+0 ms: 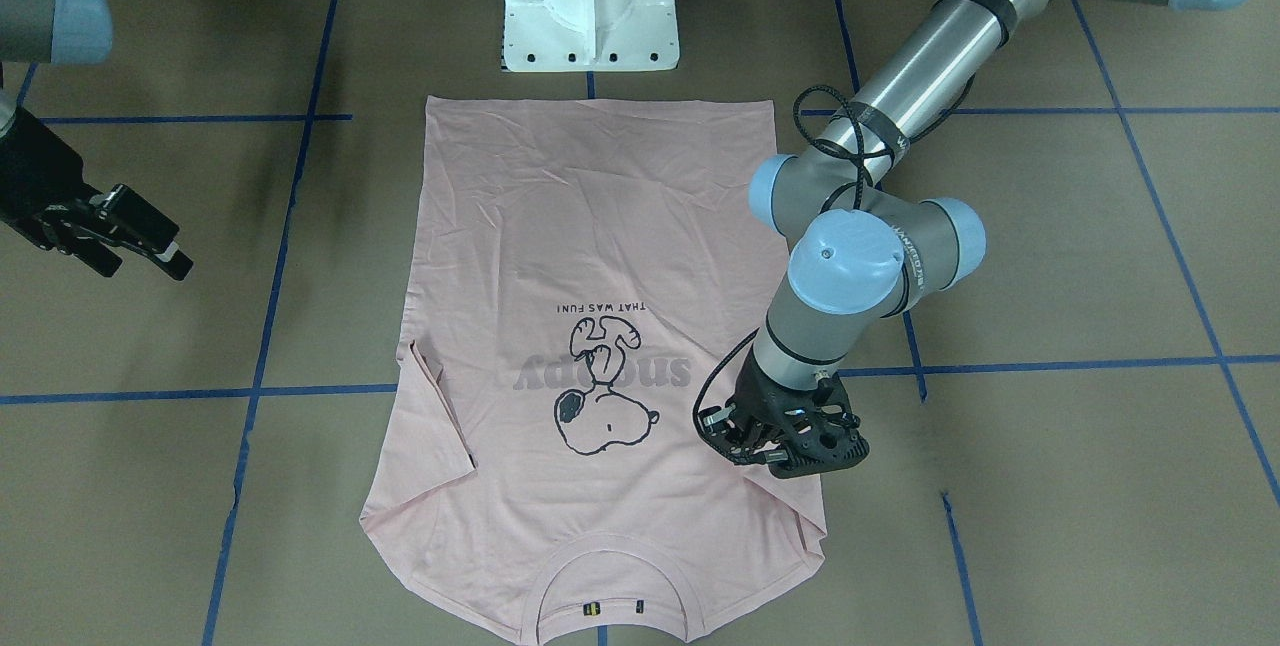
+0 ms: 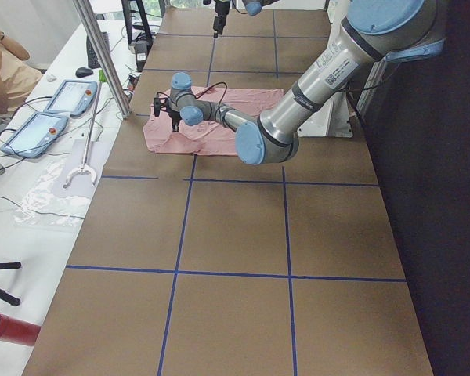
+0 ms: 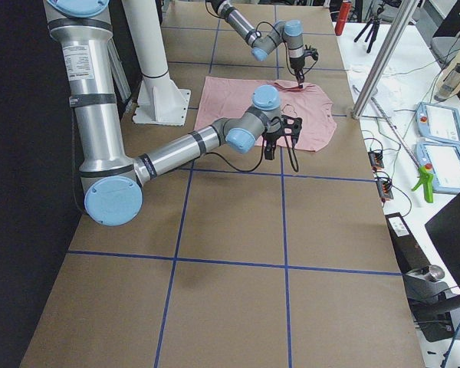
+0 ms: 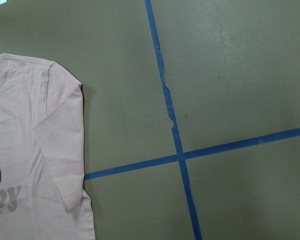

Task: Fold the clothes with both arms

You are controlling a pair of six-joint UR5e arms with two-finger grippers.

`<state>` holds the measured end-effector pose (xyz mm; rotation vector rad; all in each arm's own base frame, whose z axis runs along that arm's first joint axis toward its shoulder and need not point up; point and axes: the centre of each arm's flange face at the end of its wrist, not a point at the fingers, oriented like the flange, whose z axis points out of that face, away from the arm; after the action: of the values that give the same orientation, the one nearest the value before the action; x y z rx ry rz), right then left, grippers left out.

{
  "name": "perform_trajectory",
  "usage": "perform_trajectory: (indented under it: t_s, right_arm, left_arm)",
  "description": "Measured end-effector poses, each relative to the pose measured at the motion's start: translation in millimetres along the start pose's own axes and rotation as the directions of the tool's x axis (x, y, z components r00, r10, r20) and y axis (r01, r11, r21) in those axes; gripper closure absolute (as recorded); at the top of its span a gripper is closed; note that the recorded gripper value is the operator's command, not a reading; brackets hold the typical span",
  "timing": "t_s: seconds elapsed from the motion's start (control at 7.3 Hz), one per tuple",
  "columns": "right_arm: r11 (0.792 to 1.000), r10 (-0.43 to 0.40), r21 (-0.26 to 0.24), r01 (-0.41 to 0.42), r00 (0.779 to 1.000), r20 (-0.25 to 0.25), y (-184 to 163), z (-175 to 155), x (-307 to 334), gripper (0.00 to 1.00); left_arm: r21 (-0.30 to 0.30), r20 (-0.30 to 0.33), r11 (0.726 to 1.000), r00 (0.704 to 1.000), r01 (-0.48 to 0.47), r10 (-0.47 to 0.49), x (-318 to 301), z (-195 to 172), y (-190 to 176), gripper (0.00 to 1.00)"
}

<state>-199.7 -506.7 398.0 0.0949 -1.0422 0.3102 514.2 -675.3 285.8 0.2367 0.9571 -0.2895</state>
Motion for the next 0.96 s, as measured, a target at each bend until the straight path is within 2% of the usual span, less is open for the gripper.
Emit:
perform_trajectory:
  t_s: [0.14, 0.27, 0.41, 0.68, 0.82, 0.96]
  right_arm:
    - [1.000, 0.000, 0.001, 0.000, 1.000, 0.000, -0.4, 0.0, -0.7, 0.00]
    - [1.000, 0.004, 0.004, -0.004, 1.000, -0.001, -0.8, 0.4, -1.4, 0.00]
    - [1.000, 0.019, 0.010, -0.019, 1.000, -0.004, 0.6, 2.4, -3.9, 0.00]
    - [0.990, 0.138, 0.011, -0.138, 0.990, 0.010, 18.8, 20.3, -39.5, 0.01]
    - [0.979, 0.205, 0.012, -0.205, 0.979, 0.007, 47.1, 42.9, -64.7, 0.02]
    - [0.969, 0.247, 0.028, -0.247, 0.969, 0.002, 90.0, 69.7, -90.8, 0.02]
  left_arm:
    - [0.008, -0.006, 1.000, 1.000, -0.001, 0.001, 0.3, 1.6, 0.7, 0.35]
    - [0.015, -0.028, 1.000, 1.000, -0.007, 0.007, 4.4, -5.5, 3.7, 0.25]
    - [0.018, -0.073, 1.000, 0.997, -0.014, 0.015, 9.5, -24.2, 16.0, 0.25]
    - [-0.019, -0.187, 1.000, 0.982, -0.012, 0.008, 4.6, -70.8, 73.6, 0.25]
    - [-0.042, -0.229, 0.999, 0.973, -0.004, -0.005, -1.5, -92.4, 101.2, 0.25]
    - [-0.063, -0.261, 0.998, 0.965, -0.007, -0.010, -12.3, -112.3, 128.6, 0.23]
